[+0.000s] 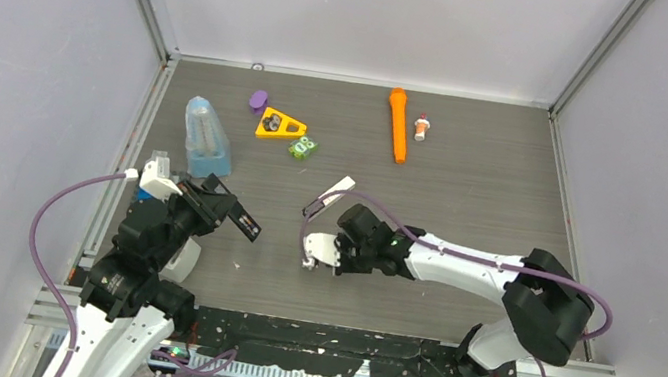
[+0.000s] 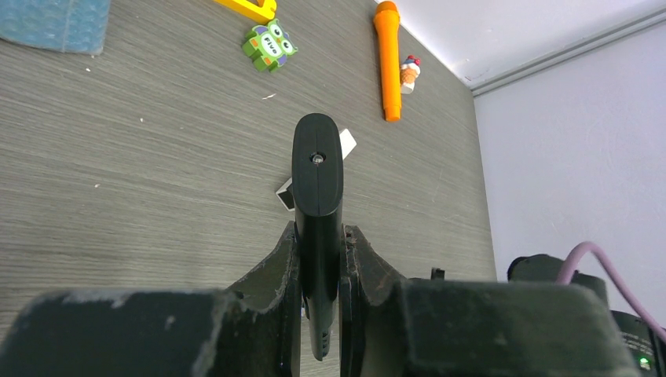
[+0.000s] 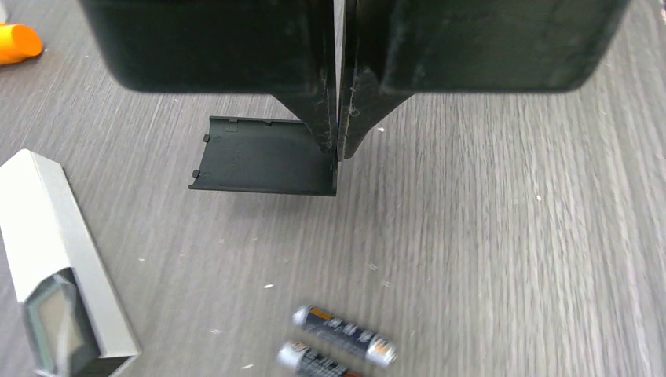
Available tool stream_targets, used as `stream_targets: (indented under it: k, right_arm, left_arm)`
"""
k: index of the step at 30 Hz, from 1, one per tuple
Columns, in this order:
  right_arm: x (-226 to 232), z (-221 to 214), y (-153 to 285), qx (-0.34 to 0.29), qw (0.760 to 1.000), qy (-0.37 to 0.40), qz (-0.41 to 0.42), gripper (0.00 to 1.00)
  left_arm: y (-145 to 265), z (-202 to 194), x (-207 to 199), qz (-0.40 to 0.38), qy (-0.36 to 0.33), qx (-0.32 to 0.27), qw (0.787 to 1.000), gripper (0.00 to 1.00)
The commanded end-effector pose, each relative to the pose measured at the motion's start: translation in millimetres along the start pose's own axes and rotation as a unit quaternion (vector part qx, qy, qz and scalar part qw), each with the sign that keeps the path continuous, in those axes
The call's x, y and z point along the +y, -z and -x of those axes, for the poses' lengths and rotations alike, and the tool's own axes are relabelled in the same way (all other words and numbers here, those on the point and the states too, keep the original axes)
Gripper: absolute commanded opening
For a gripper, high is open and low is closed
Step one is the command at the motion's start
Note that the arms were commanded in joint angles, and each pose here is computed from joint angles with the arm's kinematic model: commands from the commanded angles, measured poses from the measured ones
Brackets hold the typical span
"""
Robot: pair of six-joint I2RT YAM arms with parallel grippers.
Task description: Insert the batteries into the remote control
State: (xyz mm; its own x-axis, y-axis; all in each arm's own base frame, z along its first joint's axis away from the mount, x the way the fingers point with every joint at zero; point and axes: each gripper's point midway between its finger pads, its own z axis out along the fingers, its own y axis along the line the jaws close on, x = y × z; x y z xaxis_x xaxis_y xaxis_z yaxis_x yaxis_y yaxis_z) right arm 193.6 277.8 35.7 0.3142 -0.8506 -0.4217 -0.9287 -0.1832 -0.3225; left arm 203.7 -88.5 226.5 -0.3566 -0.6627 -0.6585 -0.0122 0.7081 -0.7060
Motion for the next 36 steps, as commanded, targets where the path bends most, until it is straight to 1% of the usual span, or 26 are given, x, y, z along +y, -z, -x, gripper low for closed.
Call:
stream_targets:
  k: [1, 3, 6, 7, 9, 10, 11, 12, 13, 15, 16, 17, 19, 20, 21, 22, 23, 24, 25, 26, 27, 28, 29, 32, 33, 36]
  right_arm:
    - [-32, 52, 33, -0.100, 0.987, -0.118, -0.043, 0.05]
    - [-41, 66, 45, -0.130, 0.975, -0.172, -0.055, 0.05]
    - [-54, 89, 64, -0.190, 0.943, -0.262, -0.074, 0.05]
    - [-59, 96, 75, -0.210, 0.934, -0.275, -0.082, 0.05]
    - [-76, 109, 96, -0.257, 0.900, -0.333, -0.116, 0.05]
    - [-77, 113, 102, -0.272, 0.877, -0.379, -0.116, 0.05]
    - [-87, 119, 118, -0.298, 0.857, -0.398, -0.134, 0.05]
    - [-87, 121, 122, -0.309, 0.832, -0.442, -0.129, 0.05]
    - [-98, 130, 141, -0.348, 0.806, -0.456, -0.145, 0.05]
    - [-105, 140, 165, -0.396, 0.748, -0.514, -0.142, 0.05]
    - [-106, 145, 172, -0.414, 0.712, -0.554, -0.123, 0.05]
    - [-113, 149, 188, -0.441, 0.684, -0.567, -0.127, 0.05]
    - [-114, 162, 210, -0.498, 0.612, -0.609, -0.085, 0.05]
    - [-115, 166, 221, -0.522, 0.588, -0.613, -0.072, 0.05]
    - [-112, 175, 231, -0.556, 0.551, -0.622, -0.031, 0.05]
    - [-110, 178, 238, -0.571, 0.531, -0.626, -0.013, 0.05]
    - [-109, 183, 247, -0.594, 0.499, -0.631, 0.016, 0.05]
    - [-109, 185, 249, -0.601, 0.487, -0.634, 0.029, 0.05]
    - [-108, 190, 258, -0.618, 0.466, -0.631, 0.054, 0.05]
    - [-106, 193, 257, -0.620, 0.461, -0.631, 0.069, 0.05]
    - [-106, 197, 266, -0.634, 0.443, -0.628, 0.089, 0.05]
    - [-106, 201, 266, -0.636, 0.438, -0.627, 0.101, 0.05]
    - [-106, 205, 277, -0.652, 0.421, -0.619, 0.118, 0.05]
    - [-107, 214, 287, -0.673, 0.392, -0.610, 0.149, 0.05]
    - [-108, 217, 300, -0.690, 0.377, -0.596, 0.162, 0.05]
    - [-110, 226, 306, -0.705, 0.352, -0.585, 0.189, 0.05]
  left_arm:
    - [2, 11, -12, -0.022, 0.004, -0.017, 1.000, 0.00]
    - [1, 9, -15, -0.028, 0.010, -0.012, 0.999, 0.00]
    - [-1, 4, -18, -0.037, 0.023, -0.001, 0.999, 0.00]
    - [-2, 3, -19, -0.038, 0.029, 0.002, 0.999, 0.00]
    - [-3, -3, -26, -0.056, 0.043, 0.017, 0.997, 0.00]
    - [-4, -5, -29, -0.065, 0.053, 0.023, 0.996, 0.00]
    - [-5, -8, -33, -0.074, 0.063, 0.030, 0.995, 0.00]
    - [-7, -11, -36, -0.082, 0.076, 0.037, 0.993, 0.00]
    - [-9, -13, -40, -0.094, 0.088, 0.044, 0.991, 0.00]
    - [-12, -17, -50, -0.120, 0.119, 0.054, 0.984, 0.00]
    - [-14, -18, -55, -0.134, 0.132, 0.058, 0.980, 0.00]
    - [-16, -17, -60, -0.148, 0.146, 0.059, 0.976, 0.00]
    - [-19, -16, -70, -0.173, 0.171, 0.062, 0.968, 0.00]
    - [-19, -14, -73, -0.182, 0.184, 0.063, 0.964, 0.00]
    - [-20, -13, -76, -0.186, 0.196, 0.062, 0.961, 0.00]
    - [-19, -8, -83, -0.201, 0.210, 0.057, 0.955, 0.00]
    - [-18, -5, -87, -0.208, 0.222, 0.057, 0.951, 0.00]
    - [-17, -2, -90, -0.214, 0.231, 0.057, 0.947, 0.00]
    - [-16, 0, -93, -0.218, 0.243, 0.056, 0.944, 0.00]
    - [-15, 3, -95, -0.222, 0.253, 0.054, 0.940, 0.00]
    - [-14, 6, -98, -0.225, 0.265, 0.052, 0.936, 0.00]
    - [-14, 8, -99, -0.224, 0.281, 0.053, 0.932, 0.00]
    - [-14, 11, -100, -0.226, 0.295, 0.051, 0.927, 0.00]
    - [-15, 18, -107, -0.238, 0.338, 0.052, 0.909, 0.00]
    - [-15, 19, -108, -0.238, 0.351, 0.055, 0.904, 0.00]
    - [-17, 26, -111, -0.239, 0.382, 0.052, 0.891, 0.00]
